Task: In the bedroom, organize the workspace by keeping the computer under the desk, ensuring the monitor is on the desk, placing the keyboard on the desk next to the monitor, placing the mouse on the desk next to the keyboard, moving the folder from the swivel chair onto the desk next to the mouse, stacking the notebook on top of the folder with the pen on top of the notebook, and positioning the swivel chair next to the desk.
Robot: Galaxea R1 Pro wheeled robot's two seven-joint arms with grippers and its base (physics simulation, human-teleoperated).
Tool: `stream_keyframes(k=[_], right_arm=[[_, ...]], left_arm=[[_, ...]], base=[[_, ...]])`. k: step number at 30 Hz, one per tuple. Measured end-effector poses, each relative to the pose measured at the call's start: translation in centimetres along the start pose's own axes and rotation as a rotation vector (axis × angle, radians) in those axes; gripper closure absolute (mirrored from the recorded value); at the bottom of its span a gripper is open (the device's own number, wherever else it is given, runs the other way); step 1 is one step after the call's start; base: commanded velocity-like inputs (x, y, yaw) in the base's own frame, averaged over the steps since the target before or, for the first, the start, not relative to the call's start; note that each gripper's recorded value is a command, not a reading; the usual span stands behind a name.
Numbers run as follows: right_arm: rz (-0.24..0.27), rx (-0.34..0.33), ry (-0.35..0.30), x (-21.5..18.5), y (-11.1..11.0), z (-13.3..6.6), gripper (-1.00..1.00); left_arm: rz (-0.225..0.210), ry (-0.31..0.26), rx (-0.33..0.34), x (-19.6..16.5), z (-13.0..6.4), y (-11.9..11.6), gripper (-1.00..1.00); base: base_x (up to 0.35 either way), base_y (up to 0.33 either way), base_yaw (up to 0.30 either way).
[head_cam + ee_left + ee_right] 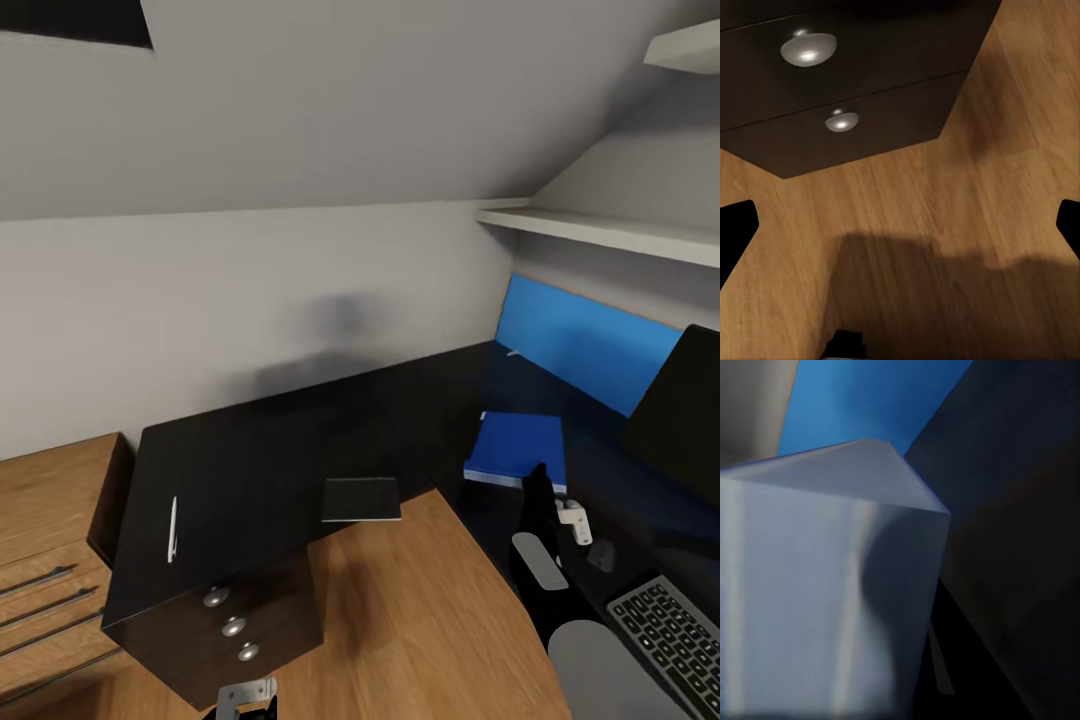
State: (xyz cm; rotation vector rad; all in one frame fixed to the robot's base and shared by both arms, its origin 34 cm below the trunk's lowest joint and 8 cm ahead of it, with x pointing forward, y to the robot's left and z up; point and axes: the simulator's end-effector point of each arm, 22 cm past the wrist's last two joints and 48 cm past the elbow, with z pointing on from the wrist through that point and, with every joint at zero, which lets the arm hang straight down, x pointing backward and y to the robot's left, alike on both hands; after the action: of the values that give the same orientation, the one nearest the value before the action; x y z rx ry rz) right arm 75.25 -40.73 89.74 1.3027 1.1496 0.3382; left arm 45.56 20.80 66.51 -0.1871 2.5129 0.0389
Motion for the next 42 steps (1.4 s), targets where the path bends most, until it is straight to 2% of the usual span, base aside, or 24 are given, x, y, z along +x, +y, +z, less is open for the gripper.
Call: stream_keyframes(k=[37, 42], right_arm=[[-0.004, 0.000, -0.009, 2.1, -4.0, 1.4, 1.00], [-0.005, 0.000, -0.009, 2.0, -4.1, 1.4, 1.00]], left_arm=[[0.000, -0.001, 0.000, 2.3, 4.2, 0.0, -1.00], [0.000, 0.000, 0.001, 2.4, 4.2, 0.0, -1.00]], base=[[0.000, 0.000, 0.000], [0.000, 0.000, 0.000]])
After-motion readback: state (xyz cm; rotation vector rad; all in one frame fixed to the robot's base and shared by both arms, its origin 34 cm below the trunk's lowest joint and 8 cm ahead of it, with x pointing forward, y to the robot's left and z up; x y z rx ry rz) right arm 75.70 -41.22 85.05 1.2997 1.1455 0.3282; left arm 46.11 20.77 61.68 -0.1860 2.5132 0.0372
